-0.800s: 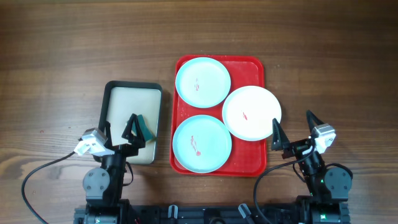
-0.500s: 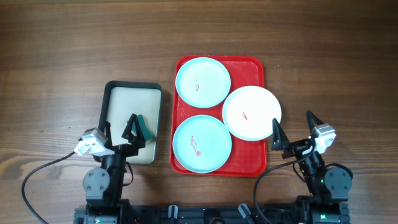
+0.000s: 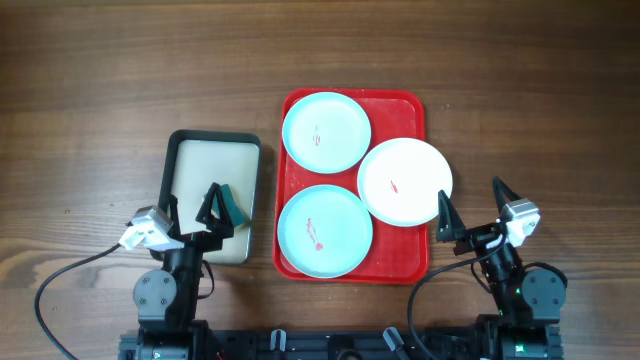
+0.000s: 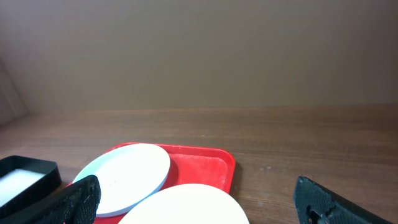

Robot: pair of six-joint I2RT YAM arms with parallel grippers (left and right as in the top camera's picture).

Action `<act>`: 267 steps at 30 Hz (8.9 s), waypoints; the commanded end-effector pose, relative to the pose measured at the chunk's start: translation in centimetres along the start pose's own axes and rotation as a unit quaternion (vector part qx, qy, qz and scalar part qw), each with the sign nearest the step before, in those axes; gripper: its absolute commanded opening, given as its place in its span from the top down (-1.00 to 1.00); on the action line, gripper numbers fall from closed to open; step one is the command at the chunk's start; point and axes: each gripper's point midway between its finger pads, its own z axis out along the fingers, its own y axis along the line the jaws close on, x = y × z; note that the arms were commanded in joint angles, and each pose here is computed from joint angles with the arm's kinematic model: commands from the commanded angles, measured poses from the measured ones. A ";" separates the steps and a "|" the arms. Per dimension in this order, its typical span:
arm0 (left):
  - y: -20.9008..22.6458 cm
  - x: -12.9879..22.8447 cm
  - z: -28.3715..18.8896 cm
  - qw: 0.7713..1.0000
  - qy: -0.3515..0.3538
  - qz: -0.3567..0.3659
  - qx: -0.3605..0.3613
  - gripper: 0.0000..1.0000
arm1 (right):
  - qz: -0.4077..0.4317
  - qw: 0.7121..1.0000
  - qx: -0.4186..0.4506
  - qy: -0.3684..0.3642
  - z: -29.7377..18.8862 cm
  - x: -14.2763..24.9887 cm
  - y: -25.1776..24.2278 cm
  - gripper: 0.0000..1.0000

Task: Clean dirty plates on tray and stack at the side

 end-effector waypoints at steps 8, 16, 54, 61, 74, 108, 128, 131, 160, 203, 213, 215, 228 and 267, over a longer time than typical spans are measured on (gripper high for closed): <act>-0.1 0.0 0.0 1.000 0.000 0.001 0.002 -1.00 | -0.007 1.000 -0.002 -0.004 0.0 -0.1 0.1 -0.99; -0.1 0.0 0.0 1.000 0.000 0.001 0.002 -1.00 | -0.007 1.000 -0.002 -0.004 0.0 -0.1 0.1 -1.00; -0.1 0.0 0.0 1.000 0.000 0.001 0.002 -1.00 | 0.029 1.000 -0.004 -0.003 0.0 -0.1 0.2 -0.99; 0.0 -0.7 -0.1 1.000 -0.017 -0.003 -0.004 -1.00 | 0.082 0.991 -0.107 0.017 -0.8 -2.3 4.2 -0.99; -7.3 -8.4 0.4 0.991 0.130 0.013 -0.013 -0.99 | 0.143 0.955 -0.064 0.252 3.1 -11.1 4.4 -0.99; -2.8 -3.2 0.6 0.842 0.468 -0.015 -0.267 -0.62 | 0.145 0.749 -0.017 0.646 2.8 19.5 11.9 0.65; 6.8 14.9 3.0 0.744 0.536 -0.043 -0.396 0.50 | 0.146 0.752 0.058 0.640 2.8 19.8 9.9 0.92; 7.2 15.6 3.0 0.737 0.543 -0.041 -0.399 0.92 | 0.145 0.752 0.059 0.640 2.8 19.8 9.9 0.91; 4.2 12.1 2.9 0.746 0.571 0.037 -0.340 0.92 | 0.147 0.752 0.060 0.639 2.8 19.8 9.9 0.91; -13.0 26.4 -0.3 0.672 0.739 0.047 -0.005 0.92 | 0.171 0.752 0.076 0.632 3.2 19.8 10.0 0.91; -7.7 25.7 -1.9 0.638 0.752 0.079 -0.143 0.92 | 0.171 0.752 0.076 0.632 3.2 19.8 10.0 0.91; -3.5 23.2 -1.3 0.646 0.705 0.143 -0.255 0.92 | 0.170 0.752 0.075 0.632 3.2 19.8 10.0 0.91; -10.4 25.6 2.9 0.697 0.707 -0.001 -0.121 0.92 | 0.166 0.753 0.073 0.633 3.2 19.8 10.0 0.91; 0.4 7.2 2.1 0.785 0.508 0.063 -0.349 0.92 | 0.120 0.774 0.023 0.621 4.4 18.6 10.5 0.91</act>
